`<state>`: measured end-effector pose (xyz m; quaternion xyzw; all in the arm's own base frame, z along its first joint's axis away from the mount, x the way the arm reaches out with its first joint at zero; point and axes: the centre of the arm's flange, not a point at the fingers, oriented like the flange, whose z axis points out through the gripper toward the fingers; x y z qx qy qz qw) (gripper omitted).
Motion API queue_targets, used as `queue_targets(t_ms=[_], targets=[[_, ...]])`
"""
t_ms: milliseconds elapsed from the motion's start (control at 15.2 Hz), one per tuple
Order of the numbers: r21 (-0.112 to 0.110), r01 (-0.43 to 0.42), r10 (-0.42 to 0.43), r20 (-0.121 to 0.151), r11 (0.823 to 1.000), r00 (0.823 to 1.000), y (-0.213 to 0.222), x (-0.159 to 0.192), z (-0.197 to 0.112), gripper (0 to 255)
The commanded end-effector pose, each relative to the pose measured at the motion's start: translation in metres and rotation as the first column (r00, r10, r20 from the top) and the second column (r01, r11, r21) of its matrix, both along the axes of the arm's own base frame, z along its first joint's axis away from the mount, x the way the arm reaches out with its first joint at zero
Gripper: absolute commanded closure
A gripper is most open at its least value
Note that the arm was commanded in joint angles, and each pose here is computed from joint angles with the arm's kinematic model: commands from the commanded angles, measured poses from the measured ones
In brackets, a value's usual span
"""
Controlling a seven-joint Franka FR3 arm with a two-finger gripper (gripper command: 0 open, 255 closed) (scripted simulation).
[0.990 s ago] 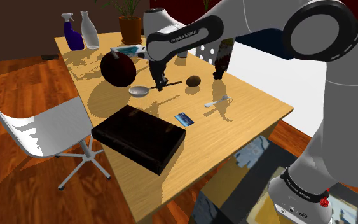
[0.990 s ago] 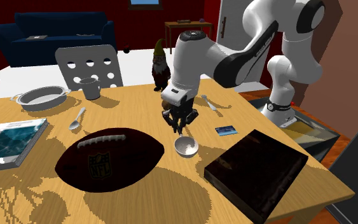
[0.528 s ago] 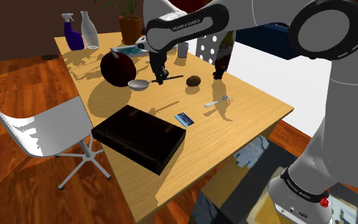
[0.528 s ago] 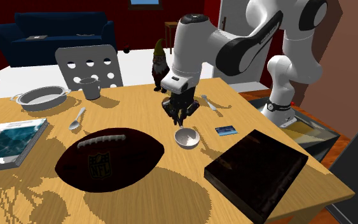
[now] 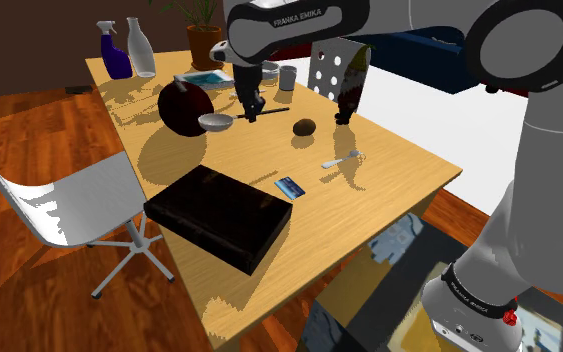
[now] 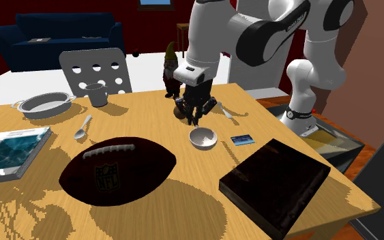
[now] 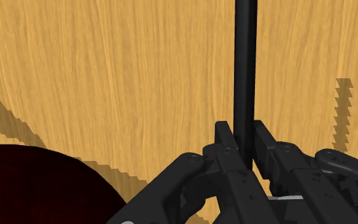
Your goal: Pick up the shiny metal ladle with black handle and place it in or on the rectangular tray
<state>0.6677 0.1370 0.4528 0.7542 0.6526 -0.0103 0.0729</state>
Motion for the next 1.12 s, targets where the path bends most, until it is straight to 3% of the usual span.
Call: queue_targets(t_ms=[0,1056], targets=[[0.000,0.000,0.000,0.000,1.000,1.000,0.015,-0.011,0.003,255],[0.000,0.000,0.000,0.000,1.000,1.000,0.180,-0.144,0.010,255]])
